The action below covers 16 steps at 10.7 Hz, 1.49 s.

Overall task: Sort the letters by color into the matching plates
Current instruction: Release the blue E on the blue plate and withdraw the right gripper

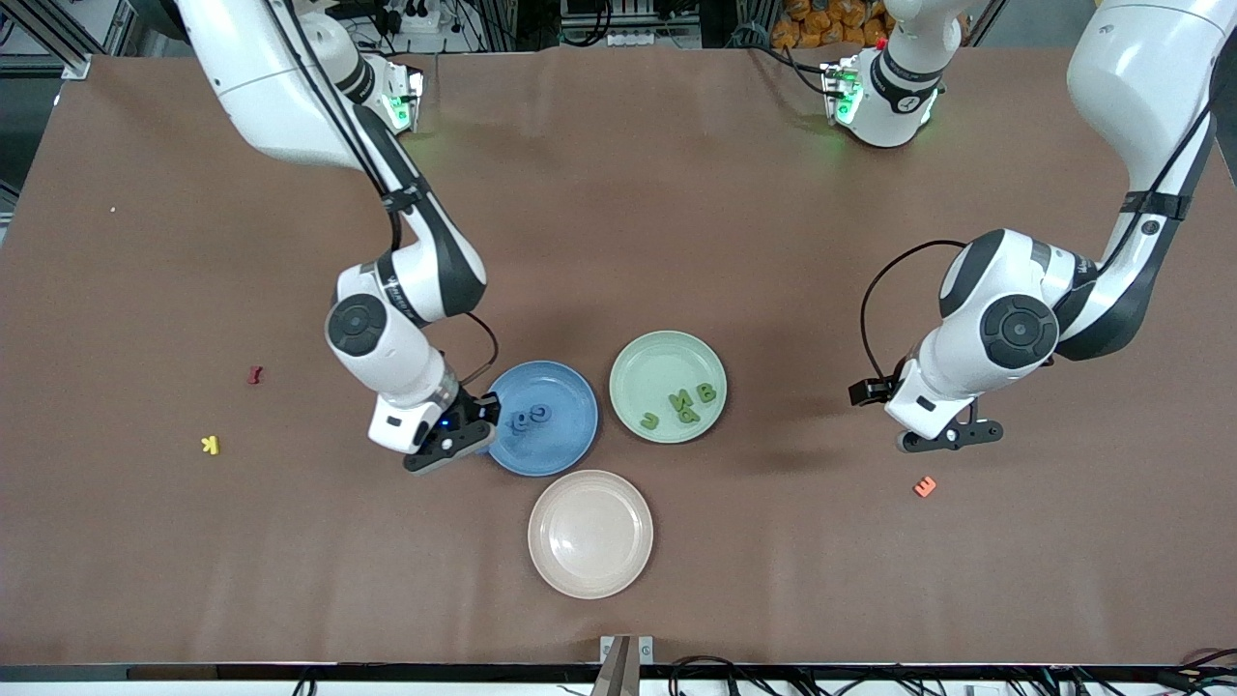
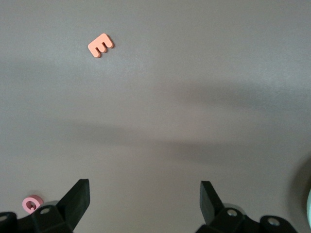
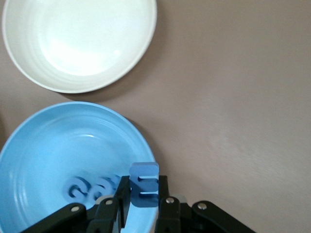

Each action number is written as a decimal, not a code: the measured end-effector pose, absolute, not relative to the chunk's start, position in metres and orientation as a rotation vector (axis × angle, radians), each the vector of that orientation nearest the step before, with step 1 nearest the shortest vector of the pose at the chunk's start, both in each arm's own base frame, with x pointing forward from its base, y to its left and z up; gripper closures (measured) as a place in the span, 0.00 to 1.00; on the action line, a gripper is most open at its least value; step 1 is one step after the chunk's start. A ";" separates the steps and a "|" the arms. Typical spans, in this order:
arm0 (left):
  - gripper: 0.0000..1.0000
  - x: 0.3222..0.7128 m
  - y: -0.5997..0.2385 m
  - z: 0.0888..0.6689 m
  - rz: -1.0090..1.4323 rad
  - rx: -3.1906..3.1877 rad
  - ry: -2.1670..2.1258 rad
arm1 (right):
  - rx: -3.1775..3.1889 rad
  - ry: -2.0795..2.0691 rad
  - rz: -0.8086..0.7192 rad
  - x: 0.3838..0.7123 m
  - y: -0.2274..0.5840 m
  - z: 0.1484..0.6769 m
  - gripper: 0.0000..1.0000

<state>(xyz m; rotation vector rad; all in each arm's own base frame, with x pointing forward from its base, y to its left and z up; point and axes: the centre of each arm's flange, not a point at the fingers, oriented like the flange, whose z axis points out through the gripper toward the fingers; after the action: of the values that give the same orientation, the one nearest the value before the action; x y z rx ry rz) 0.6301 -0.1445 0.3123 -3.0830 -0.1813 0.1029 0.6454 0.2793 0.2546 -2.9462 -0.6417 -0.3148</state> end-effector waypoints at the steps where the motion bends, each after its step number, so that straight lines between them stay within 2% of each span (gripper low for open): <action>1: 0.00 0.628 -0.143 0.313 0.107 -3.083 -0.182 | -2.935 -0.669 -0.322 0.644 0.295 0.252 0.73; 7: 0.00 0.613 -0.125 0.317 0.127 -3.080 -0.146 | -2.899 -0.769 -0.331 0.638 0.350 0.236 0.73; 11: 0.00 0.605 -0.070 0.336 0.126 -3.152 -0.094 | -2.905 -0.775 -0.293 0.631 0.358 0.215 0.70; 14: 0.00 0.601 -0.071 0.344 0.106 -3.163 -0.082 | -2.914 -0.722 -0.298 0.632 0.360 0.215 0.32; 15: 0.00 0.605 -0.071 0.352 0.074 -3.164 -0.087 | -2.911 -0.719 -0.311 0.635 0.360 0.219 0.16; 16: 0.00 0.612 -0.066 0.366 0.030 -3.163 -0.107 | -2.910 -0.716 -0.322 0.639 0.360 0.224 0.05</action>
<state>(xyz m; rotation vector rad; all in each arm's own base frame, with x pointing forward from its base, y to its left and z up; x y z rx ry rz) 0.6120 -0.0658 0.3662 -3.1626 -0.1069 0.0303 0.6385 0.3598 0.2237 -2.9105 -0.7160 -0.3224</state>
